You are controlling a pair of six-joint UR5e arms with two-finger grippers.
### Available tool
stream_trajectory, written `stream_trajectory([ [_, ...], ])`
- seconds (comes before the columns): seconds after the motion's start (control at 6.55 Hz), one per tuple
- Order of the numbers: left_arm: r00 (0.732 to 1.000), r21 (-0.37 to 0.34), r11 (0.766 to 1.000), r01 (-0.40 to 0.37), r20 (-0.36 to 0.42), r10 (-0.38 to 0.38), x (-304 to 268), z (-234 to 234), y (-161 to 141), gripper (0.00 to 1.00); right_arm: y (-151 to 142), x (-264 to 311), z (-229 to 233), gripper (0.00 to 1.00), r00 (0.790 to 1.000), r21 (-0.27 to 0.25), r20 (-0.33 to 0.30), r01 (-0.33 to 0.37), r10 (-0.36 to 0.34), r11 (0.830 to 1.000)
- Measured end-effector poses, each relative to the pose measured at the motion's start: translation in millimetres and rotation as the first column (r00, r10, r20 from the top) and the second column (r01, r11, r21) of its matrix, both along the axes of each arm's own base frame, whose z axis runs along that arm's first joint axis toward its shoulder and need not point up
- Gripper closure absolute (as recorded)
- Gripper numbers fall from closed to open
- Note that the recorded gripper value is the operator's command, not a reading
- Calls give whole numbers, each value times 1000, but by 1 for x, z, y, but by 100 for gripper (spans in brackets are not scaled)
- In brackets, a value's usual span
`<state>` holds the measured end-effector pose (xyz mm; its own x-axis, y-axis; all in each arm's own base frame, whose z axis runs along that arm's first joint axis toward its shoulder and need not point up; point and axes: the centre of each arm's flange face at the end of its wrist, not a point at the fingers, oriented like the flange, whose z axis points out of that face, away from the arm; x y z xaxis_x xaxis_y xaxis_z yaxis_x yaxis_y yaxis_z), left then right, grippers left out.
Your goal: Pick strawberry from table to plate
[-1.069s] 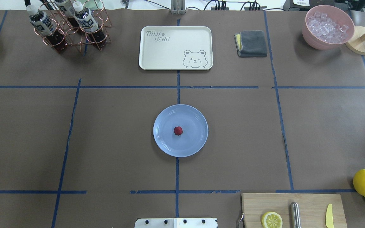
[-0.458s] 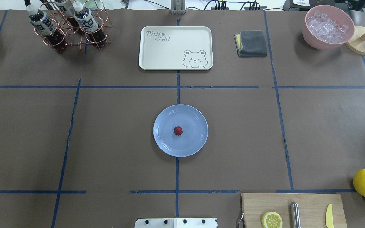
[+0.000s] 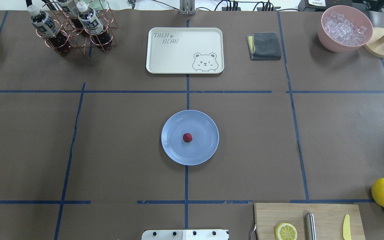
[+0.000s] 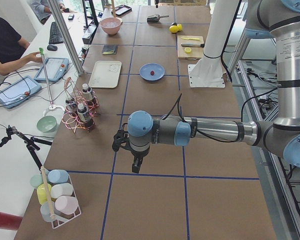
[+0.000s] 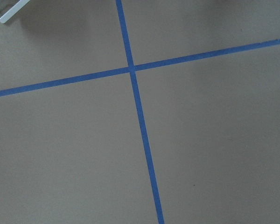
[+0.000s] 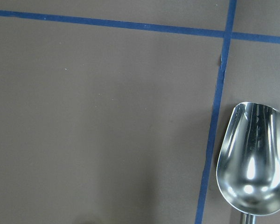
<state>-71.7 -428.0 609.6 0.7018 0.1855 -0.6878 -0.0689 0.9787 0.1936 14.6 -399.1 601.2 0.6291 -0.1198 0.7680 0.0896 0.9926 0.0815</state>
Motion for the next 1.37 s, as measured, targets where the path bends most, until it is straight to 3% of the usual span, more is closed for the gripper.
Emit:
stream_trajectory([
  [0.15,998,1,1000,11,58,-11,-6,2,3,0,1,2,2,0,1000,-6,6,-6,6,1000],
  [0.46,995,-17,1000,16,95,-14,-10,11,15,0,-1,3,2,0,1000,1,3,-8,8,1000],
  [1.37,998,3,1000,8,63,-8,-6,1,4,0,-4,3,-5,0,1000,23,1,-8,8,1000],
])
